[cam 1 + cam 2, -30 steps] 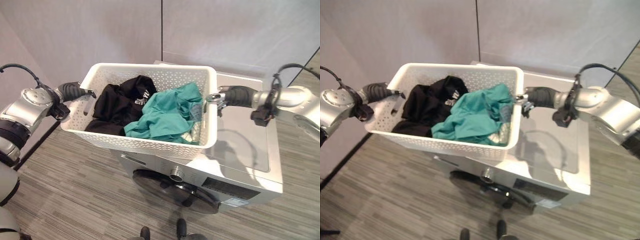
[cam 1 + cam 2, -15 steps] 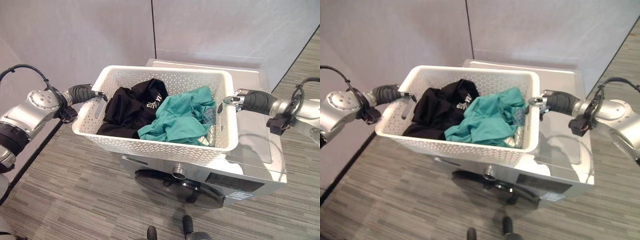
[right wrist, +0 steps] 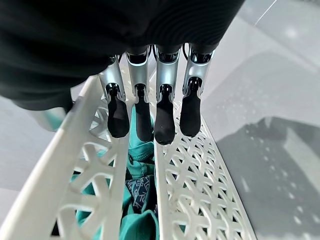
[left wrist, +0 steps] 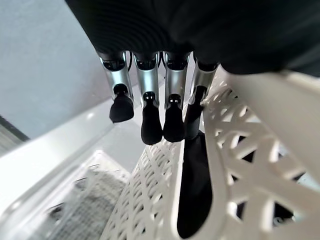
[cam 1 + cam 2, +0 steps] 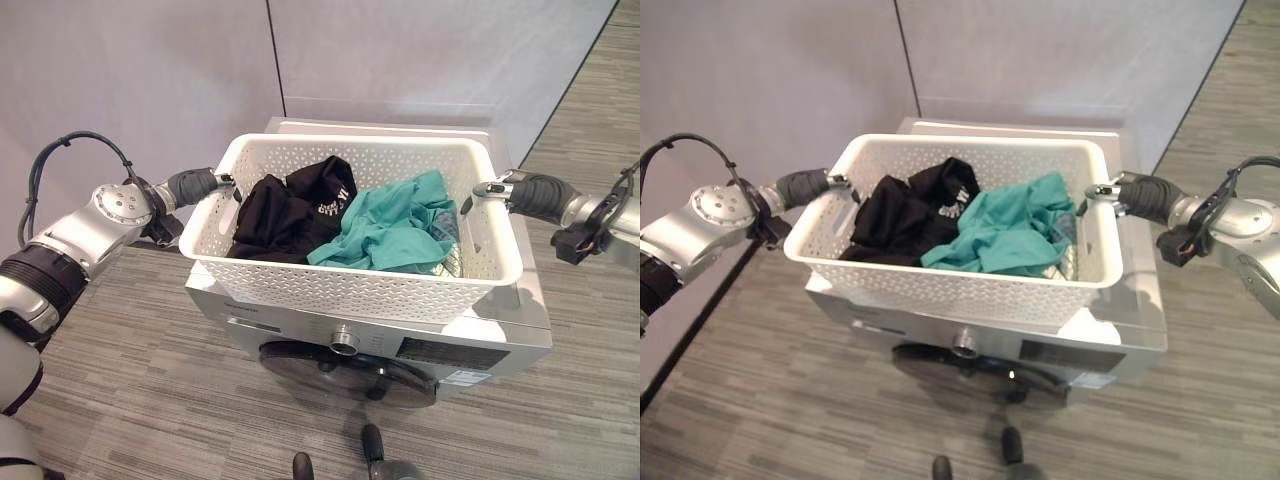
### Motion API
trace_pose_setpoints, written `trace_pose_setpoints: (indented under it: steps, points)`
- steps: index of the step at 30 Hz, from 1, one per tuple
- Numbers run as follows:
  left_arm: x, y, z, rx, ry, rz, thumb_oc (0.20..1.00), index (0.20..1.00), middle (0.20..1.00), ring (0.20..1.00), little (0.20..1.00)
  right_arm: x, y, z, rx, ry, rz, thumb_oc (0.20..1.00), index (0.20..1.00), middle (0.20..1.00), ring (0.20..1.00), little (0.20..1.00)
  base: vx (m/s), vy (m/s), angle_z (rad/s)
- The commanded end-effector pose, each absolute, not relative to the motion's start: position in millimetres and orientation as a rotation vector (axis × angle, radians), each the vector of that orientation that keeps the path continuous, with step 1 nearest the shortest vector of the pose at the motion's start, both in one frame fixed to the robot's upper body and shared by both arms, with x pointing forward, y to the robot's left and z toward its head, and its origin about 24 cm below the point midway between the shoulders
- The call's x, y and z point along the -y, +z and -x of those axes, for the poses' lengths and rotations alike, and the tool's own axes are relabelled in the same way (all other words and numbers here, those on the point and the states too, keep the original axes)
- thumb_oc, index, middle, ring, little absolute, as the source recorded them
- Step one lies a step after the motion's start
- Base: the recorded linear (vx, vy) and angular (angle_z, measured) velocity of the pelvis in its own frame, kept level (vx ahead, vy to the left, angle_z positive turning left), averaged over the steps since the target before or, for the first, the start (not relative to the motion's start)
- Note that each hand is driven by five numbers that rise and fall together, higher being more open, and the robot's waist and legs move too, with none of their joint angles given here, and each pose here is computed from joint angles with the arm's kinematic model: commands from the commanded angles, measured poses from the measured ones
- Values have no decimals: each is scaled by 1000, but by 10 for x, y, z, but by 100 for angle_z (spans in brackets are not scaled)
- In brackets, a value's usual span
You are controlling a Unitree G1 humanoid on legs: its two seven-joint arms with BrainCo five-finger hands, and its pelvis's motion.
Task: Grab the laundry basket,head to the washer,open it,put in the laundry and shut it.
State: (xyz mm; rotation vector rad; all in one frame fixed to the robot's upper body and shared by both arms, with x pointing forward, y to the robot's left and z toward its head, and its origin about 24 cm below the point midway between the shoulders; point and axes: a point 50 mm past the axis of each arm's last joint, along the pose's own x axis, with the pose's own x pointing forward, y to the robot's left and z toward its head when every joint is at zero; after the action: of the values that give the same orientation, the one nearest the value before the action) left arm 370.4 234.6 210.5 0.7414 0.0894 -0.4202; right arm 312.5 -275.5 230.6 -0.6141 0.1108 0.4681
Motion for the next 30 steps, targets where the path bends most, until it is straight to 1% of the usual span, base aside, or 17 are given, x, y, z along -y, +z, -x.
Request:
trace_pose_setpoints:
  steps: [1, 6, 10, 13, 14, 30]
  points:
    - [-1930, 2184, -3840, 31, -510, -744, 200, 200, 200, 200, 200, 2633, 2657, -3047, 63, 507, 634, 200, 200, 200, 200, 200, 30, -9, 3]
    - [-1807, 2124, -3870, 32, -530, -714, 200, 200, 200, 200, 200, 2713, 2609, -3044, 48, 476, 621, 200, 200, 200, 200, 200, 3, -1, 1]
    - [-1806, 2124, -3870, 32, -530, -714, 200, 200, 200, 200, 200, 2714, 2608, -3043, 48, 476, 621, 200, 200, 200, 200, 200, 0, 0, 0]
    - [-1761, 2162, -3889, 48, -529, -719, 200, 200, 200, 200, 200, 2748, 2529, -3130, 31, 438, 615, 200, 200, 200, 200, 200, -12, 4, -6]
    - [-1866, 2206, -3961, 33, -440, -775, 1000, 1000, 1000, 1000, 1000, 2763, 2487, -3216, -10, 401, 654, 1000, 1000, 1000, 1000, 1000, -15, 0, -14]
    - [-1869, 2206, -3961, 33, -440, -774, 1000, 1000, 1000, 1000, 1000, 2759, 2489, -3220, -10, 402, 655, 1000, 1000, 1000, 1000, 1000, -1, 0, -1]
